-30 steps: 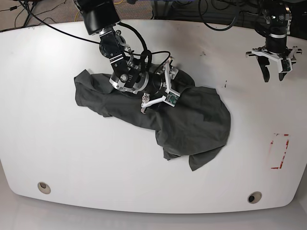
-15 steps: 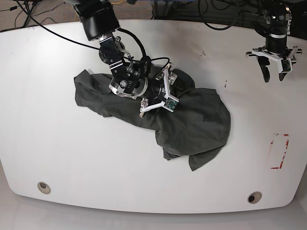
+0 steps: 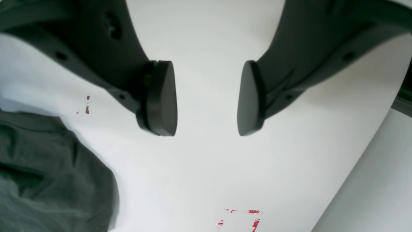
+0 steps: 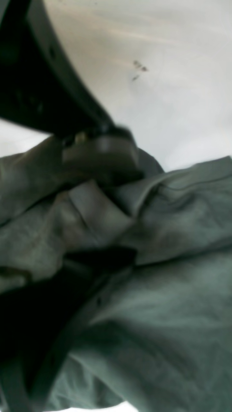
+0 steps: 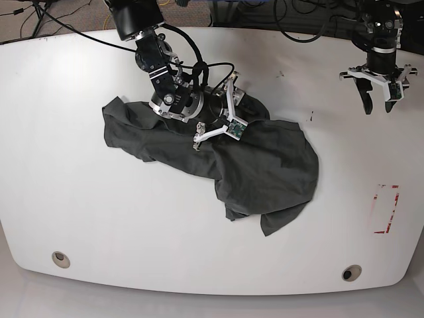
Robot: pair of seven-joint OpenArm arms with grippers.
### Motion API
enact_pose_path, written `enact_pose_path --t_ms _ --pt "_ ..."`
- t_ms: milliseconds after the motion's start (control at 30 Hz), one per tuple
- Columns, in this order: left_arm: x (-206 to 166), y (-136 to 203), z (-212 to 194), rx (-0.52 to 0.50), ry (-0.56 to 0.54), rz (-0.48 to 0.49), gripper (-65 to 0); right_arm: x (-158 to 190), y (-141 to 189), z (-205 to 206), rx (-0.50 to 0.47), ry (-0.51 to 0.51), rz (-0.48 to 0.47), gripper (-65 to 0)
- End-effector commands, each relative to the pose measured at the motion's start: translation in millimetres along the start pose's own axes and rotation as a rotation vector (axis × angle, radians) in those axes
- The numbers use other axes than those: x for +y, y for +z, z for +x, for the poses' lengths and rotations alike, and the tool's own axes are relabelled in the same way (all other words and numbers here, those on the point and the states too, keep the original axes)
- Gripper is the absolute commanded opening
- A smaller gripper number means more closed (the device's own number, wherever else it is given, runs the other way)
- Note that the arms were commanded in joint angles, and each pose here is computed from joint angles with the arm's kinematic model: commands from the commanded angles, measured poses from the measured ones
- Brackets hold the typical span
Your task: Layout the t-shirt on the table in an organized manner, then fold the t-shirt properly
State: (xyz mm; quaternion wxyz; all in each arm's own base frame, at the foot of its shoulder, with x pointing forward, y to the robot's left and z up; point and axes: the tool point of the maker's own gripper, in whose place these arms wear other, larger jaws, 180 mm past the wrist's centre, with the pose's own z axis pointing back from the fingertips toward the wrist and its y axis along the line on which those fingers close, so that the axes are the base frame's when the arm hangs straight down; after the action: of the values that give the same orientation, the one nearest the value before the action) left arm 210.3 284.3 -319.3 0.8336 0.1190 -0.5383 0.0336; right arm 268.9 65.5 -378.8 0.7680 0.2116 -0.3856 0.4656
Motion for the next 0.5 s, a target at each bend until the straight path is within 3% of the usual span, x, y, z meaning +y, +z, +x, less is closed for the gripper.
enact_pose_path --t_ms 0,233,300,467 --pt "2 1 12 -0.042 -0.012 0.003 -36.2 -5 2 15 -0.049 0.006 -0.011 -40.6" --pt "2 1 12 -0.042 -0.012 0.003 -36.2 -9 1 1 -0.012 0.003 -0.009 -62.0" --pt "2 1 12 -0.042 -0.012 0.003 -36.2 -9 2 2 -0.015 0.004 -0.011 -65.0" --pt "1 1 12 -0.042 -0.011 0.001 -36.2 -14 11 15 -0.053 0.024 -0.037 -65.0"
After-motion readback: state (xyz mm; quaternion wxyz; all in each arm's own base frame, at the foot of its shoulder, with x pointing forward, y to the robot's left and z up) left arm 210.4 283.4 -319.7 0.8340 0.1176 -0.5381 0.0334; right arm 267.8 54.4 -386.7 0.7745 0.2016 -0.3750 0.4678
